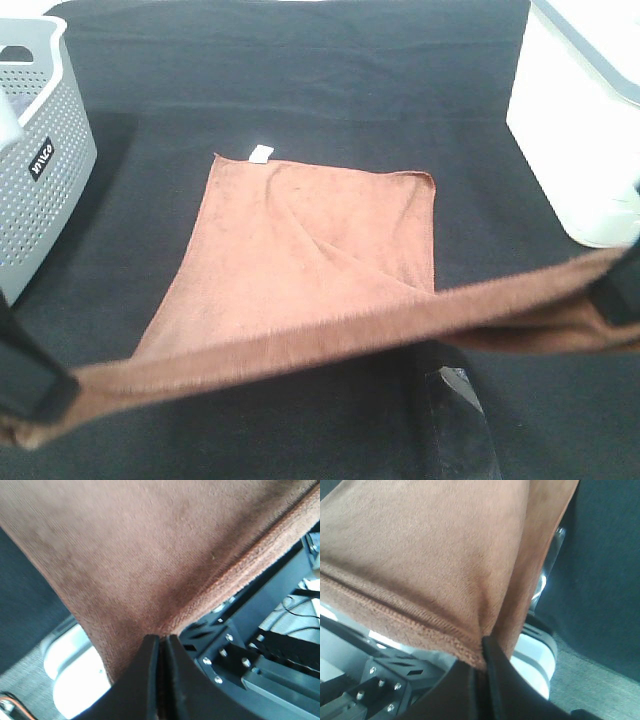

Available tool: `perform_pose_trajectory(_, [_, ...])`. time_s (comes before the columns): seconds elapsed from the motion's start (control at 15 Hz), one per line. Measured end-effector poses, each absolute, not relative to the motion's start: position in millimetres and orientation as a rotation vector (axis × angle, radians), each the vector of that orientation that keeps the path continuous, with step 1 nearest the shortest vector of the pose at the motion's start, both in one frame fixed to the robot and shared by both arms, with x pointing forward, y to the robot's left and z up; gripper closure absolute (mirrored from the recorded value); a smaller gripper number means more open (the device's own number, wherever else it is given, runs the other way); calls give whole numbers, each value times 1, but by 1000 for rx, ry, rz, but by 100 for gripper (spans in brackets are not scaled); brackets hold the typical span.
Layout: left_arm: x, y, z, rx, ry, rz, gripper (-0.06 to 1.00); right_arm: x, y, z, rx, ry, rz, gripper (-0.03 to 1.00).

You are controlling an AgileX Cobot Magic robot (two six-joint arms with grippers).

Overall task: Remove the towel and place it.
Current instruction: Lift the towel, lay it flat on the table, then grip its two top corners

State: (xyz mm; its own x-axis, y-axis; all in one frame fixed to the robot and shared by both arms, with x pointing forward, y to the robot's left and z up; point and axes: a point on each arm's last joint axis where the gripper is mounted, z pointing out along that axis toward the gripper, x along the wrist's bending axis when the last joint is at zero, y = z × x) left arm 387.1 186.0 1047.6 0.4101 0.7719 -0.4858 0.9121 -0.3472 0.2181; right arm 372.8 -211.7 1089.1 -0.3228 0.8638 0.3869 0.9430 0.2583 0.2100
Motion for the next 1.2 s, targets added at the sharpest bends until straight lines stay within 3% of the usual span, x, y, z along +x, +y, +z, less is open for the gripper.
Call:
perform_pose_trajectory(0.53, [337,156,1024,2445,1311,-592,94,328,-223,1061,-1700,-2226,-594,96])
perform_pose_trajectory(1.2, [336,152,1019,2454,1360,-618,94,316,-229,1032,-1713,-2194,-476,96])
